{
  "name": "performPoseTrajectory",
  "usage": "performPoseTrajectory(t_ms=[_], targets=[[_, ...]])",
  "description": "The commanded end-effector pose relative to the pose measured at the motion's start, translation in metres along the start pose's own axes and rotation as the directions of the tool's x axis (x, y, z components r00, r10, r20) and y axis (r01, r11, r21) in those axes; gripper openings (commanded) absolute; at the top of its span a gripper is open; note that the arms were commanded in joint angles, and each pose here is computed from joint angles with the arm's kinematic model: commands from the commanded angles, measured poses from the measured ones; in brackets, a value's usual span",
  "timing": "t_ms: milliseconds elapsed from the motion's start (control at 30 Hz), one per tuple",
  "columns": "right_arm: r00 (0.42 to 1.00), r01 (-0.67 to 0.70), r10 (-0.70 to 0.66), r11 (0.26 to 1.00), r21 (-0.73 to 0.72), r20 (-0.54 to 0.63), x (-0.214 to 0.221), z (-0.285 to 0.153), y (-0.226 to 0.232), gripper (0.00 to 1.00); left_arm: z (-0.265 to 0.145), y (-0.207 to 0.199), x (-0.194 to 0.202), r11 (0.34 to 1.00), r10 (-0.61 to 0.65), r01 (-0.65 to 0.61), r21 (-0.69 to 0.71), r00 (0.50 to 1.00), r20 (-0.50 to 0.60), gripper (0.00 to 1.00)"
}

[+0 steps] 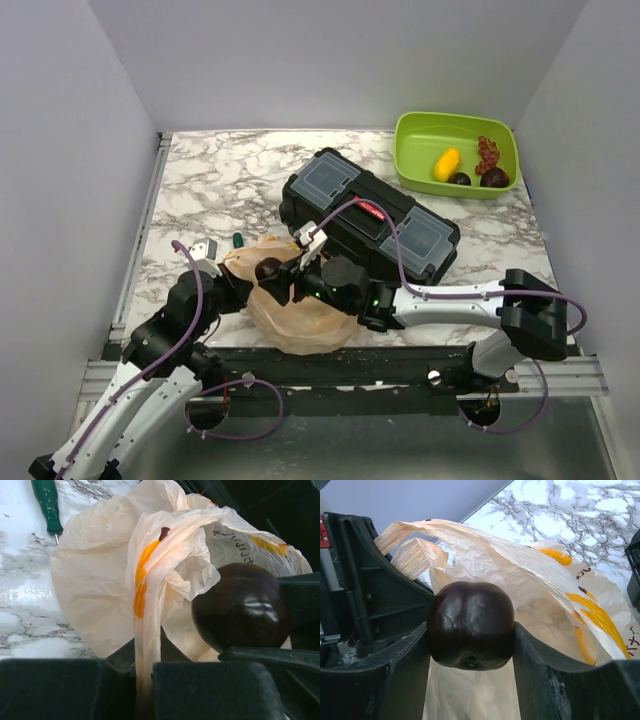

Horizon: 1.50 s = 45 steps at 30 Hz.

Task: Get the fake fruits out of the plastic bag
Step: Take out the fake fruit from the plastic bag, then move the plastic bag to the center of the board.

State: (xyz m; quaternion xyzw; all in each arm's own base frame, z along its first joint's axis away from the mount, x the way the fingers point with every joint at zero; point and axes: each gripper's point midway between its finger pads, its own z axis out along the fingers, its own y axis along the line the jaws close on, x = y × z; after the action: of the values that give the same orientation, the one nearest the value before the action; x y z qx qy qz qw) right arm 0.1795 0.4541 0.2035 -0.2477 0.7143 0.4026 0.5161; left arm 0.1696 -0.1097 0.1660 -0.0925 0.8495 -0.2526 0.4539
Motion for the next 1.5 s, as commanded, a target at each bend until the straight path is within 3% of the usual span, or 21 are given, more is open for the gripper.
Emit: performPoseTrajectory(t_ms=[0, 467, 767, 967, 1467], targets=[[1.000, -0.011, 0.011, 1.000, -0.018, 0.013, -0.015, -0.014, 0.004, 0.07, -0.003, -0.005, -0.025, 0.999, 0.038, -0.037, -0.011, 0.996, 0.078, 0.00], [0.984, 0.017, -0.018, 1.000, 0.007, 0.177, -0.092, -0.045, 0.007, 0.05, 0.010, -0.004, -0.060, 0.980, 0.178, -0.161, -0.118, 0.973, 0.149, 0.00], [0.974, 0.030, -0.061, 0.990, 0.140, 0.217, -0.102, -0.068, -0.023, 0.05, 0.026, 0.006, -0.091, 0.932, 0.284, -0.242, -0.269, 0.950, 0.132, 0.00], [0.971, 0.048, -0.106, 0.965, 0.258, 0.216, -0.104, -0.081, -0.047, 0.05, 0.032, 0.018, -0.125, 0.906, 0.296, -0.218, -0.362, 0.939, 0.176, 0.00], [0.960, 0.034, -0.125, 0.941, 0.337, 0.252, -0.117, -0.103, -0.067, 0.04, 0.005, 0.064, -0.175, 0.793, 0.319, -0.058, -0.607, 0.888, 0.331, 0.01]])
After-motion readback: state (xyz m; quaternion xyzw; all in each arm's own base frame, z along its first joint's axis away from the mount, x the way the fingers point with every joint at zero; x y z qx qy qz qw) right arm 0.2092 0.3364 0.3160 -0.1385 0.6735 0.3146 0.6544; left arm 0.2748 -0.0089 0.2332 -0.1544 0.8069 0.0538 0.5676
